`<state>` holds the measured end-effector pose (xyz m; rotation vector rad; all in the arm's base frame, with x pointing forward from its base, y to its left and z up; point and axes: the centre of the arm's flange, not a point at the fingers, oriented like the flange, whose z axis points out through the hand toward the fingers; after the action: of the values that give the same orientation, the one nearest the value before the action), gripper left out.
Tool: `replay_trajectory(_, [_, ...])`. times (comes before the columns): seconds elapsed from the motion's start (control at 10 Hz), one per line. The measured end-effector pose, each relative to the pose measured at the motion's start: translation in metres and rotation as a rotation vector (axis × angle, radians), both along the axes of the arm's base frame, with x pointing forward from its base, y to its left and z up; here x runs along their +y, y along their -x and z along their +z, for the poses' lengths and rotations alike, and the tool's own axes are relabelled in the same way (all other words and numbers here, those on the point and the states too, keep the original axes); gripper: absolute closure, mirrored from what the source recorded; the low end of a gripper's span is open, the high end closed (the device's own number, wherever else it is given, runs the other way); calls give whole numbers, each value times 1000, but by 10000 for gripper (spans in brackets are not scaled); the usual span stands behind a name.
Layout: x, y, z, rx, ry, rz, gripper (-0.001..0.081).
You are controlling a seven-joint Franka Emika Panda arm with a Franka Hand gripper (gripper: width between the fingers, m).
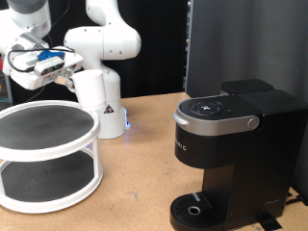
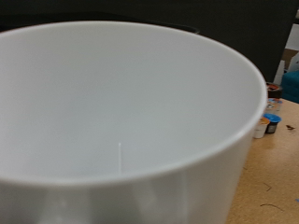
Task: Make a cup of coffee with the keurig machine
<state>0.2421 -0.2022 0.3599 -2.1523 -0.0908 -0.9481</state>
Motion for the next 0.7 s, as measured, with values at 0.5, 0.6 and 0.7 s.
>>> replay_trajectory(0.5, [44, -55, -10, 20, 34, -3, 738])
replay_trajectory(0.6, [53, -64, -15, 25, 41, -5, 738])
replay_trajectory(0.7, [63, -73, -20, 27, 40, -6, 738])
